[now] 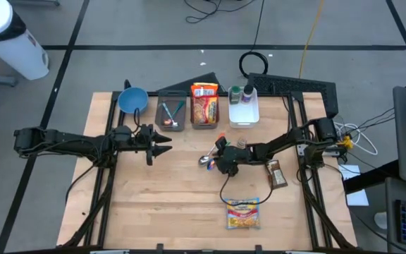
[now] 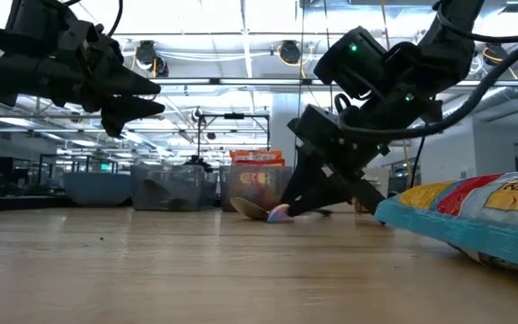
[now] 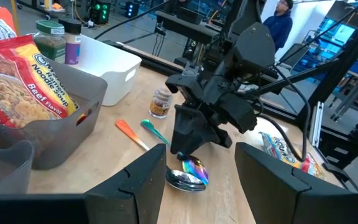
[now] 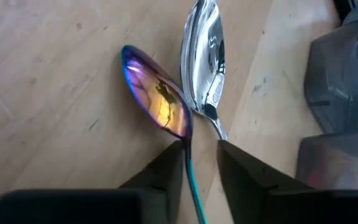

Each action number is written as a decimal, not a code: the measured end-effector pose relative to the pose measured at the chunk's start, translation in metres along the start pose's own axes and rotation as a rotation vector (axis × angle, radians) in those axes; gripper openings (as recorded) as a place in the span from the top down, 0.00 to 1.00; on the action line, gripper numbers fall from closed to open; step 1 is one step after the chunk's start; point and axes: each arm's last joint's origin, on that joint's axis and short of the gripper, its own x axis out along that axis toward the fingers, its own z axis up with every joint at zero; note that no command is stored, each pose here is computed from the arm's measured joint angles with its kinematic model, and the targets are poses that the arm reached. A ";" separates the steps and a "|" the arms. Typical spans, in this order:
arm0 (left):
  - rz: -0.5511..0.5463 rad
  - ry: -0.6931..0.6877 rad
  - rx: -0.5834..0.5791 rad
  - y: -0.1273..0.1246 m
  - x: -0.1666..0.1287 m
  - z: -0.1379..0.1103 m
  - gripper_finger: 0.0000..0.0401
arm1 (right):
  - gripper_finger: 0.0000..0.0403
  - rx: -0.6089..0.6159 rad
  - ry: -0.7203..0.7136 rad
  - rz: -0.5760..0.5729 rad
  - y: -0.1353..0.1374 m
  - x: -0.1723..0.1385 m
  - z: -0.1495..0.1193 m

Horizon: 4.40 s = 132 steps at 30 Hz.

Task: Pick & Place Food Item
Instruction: Put the blue spoon into the left black bin

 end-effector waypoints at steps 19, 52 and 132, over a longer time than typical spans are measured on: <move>0.000 0.000 -0.004 0.000 0.000 0.000 0.50 | 1.00 0.096 -0.041 -0.044 -0.014 0.002 0.016; -0.001 -0.007 0.088 0.000 0.000 0.001 0.50 | 1.00 0.472 -0.307 -0.154 -0.063 -0.072 0.059; -0.152 -0.086 0.530 -0.048 0.105 0.082 0.50 | 1.00 0.904 -0.722 -0.133 -0.109 -0.087 0.052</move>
